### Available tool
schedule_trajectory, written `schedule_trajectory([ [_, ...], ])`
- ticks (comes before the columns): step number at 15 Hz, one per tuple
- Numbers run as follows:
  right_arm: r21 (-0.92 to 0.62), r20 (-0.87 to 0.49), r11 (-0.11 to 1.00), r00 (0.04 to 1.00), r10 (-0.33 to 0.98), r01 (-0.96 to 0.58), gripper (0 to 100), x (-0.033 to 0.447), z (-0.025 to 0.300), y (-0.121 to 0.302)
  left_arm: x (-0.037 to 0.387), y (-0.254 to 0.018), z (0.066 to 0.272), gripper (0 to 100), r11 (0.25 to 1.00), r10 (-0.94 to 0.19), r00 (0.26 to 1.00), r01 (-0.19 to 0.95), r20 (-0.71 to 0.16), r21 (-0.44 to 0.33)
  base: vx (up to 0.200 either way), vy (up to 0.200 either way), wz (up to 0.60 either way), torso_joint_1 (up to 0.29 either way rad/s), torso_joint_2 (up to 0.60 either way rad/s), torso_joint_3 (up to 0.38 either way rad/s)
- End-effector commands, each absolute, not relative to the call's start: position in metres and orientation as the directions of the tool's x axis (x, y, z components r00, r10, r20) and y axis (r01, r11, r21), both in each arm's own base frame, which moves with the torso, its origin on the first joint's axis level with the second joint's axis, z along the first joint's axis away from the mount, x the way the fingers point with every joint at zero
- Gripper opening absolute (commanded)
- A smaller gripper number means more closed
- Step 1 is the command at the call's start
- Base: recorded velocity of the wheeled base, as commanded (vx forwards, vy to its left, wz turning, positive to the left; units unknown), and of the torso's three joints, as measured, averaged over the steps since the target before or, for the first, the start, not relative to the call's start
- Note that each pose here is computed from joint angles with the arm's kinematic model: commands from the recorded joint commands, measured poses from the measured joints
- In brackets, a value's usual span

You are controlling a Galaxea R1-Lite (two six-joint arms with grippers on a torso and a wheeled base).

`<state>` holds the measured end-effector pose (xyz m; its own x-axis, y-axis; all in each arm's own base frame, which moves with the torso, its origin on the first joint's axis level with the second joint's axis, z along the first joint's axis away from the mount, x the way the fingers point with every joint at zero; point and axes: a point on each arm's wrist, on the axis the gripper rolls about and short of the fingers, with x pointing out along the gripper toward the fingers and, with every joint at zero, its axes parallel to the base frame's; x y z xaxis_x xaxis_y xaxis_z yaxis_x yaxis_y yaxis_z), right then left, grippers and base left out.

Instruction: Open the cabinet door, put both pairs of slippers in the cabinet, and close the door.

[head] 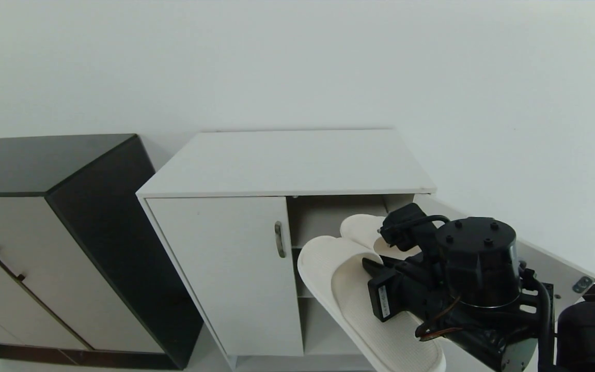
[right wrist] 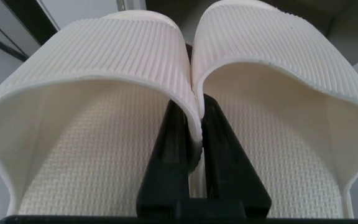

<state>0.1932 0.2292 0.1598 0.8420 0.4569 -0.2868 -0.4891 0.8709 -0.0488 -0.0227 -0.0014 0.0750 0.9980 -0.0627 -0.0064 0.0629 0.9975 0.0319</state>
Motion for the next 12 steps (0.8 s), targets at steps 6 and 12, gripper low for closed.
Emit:
schedule_trajectory([
  [6,-0.053,-0.292,0.871,0.841,0.455,-0.489,0,0.1937,0.1577,0.2299,-0.0227,-0.0013,0.075,0,0.998,-0.063,0.998,0.063,-0.006,0.032,0.0,0.0,0.0,-0.194,0.52,0.317],
  [12,-0.054,-0.295,0.871,0.841,0.454,-0.489,0,0.1934,0.157,0.2296,-0.0227,-0.0014,0.075,0,0.998,-0.061,0.998,0.061,-0.006,0.032,0.0,0.0,0.0,-0.157,0.49,0.321],
])
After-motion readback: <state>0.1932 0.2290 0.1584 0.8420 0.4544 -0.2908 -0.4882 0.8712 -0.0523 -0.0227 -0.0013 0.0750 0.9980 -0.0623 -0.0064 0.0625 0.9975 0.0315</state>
